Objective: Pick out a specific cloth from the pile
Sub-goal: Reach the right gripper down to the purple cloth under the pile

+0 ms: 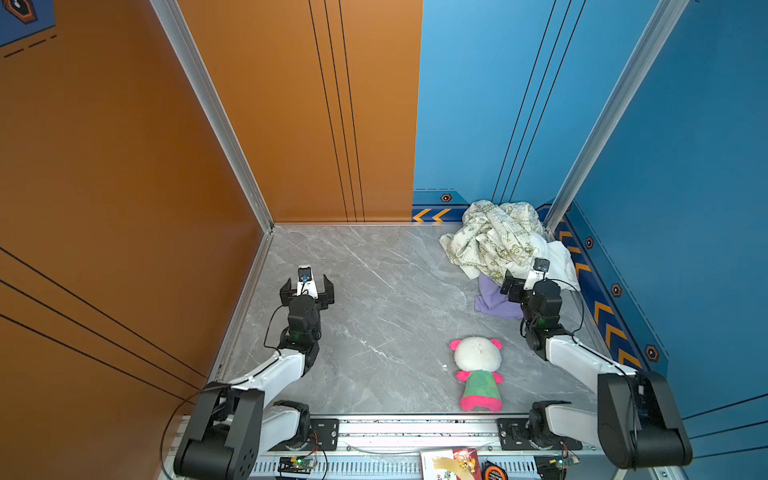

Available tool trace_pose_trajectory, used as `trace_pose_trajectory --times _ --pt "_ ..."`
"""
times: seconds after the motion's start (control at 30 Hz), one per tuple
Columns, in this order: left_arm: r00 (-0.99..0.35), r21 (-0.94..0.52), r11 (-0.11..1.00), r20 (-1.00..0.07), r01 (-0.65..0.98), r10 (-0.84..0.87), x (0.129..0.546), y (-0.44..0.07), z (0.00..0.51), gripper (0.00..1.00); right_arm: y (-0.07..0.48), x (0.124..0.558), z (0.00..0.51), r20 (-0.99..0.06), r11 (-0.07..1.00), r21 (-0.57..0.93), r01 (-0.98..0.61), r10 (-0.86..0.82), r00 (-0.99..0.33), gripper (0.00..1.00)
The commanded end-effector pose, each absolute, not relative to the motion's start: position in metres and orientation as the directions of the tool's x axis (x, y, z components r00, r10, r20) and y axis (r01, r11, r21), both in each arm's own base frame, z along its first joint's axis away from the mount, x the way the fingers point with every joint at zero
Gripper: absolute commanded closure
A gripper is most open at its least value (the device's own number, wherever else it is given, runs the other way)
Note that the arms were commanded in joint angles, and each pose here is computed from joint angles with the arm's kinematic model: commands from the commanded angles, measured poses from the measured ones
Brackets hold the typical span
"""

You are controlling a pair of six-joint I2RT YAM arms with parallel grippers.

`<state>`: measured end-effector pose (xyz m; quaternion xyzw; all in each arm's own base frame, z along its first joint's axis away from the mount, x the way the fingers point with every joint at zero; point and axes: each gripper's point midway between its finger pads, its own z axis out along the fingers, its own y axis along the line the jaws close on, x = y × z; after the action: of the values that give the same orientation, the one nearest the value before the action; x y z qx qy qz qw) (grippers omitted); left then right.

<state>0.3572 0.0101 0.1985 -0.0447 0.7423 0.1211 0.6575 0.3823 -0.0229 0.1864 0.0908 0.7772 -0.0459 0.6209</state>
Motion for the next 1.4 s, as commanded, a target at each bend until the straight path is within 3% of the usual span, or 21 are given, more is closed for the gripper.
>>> trace_pose_trajectory --times 0.0,0.1,0.33,0.77,1.1,1.37 --pt "-0.230 0.184 0.978 -0.960 -0.100 0.157 0.347 -0.006 0.199 0.02 -0.025 0.367 0.191 -0.947 0.967 0.092 0.236 0.159 -0.279 0.00" --pt "-0.213 0.200 0.980 -0.957 0.011 0.198 0.337 -0.024 0.207 0.02 -0.019 0.358 0.211 -0.941 0.962 0.141 0.232 0.203 -0.270 0.00" --pt "-0.170 0.244 0.968 -0.953 0.057 0.250 0.332 -0.043 0.218 0.02 0.010 0.346 0.226 -0.914 0.975 0.137 0.173 0.192 -0.357 0.00" --pt "-0.174 0.290 0.957 -0.942 0.018 0.289 0.332 -0.038 0.222 0.02 0.028 0.344 0.144 -0.762 0.980 0.002 0.199 0.131 -0.634 0.16" --pt "-0.180 0.312 0.950 -0.933 0.020 0.311 0.332 -0.039 0.220 0.02 0.046 0.362 0.095 -0.631 0.979 0.042 0.200 0.181 -0.754 0.49" --pt "-0.183 0.321 0.947 -0.930 0.021 0.319 0.333 -0.039 0.219 0.02 0.051 0.367 0.063 -0.541 0.965 0.065 0.256 0.250 -0.803 0.59"
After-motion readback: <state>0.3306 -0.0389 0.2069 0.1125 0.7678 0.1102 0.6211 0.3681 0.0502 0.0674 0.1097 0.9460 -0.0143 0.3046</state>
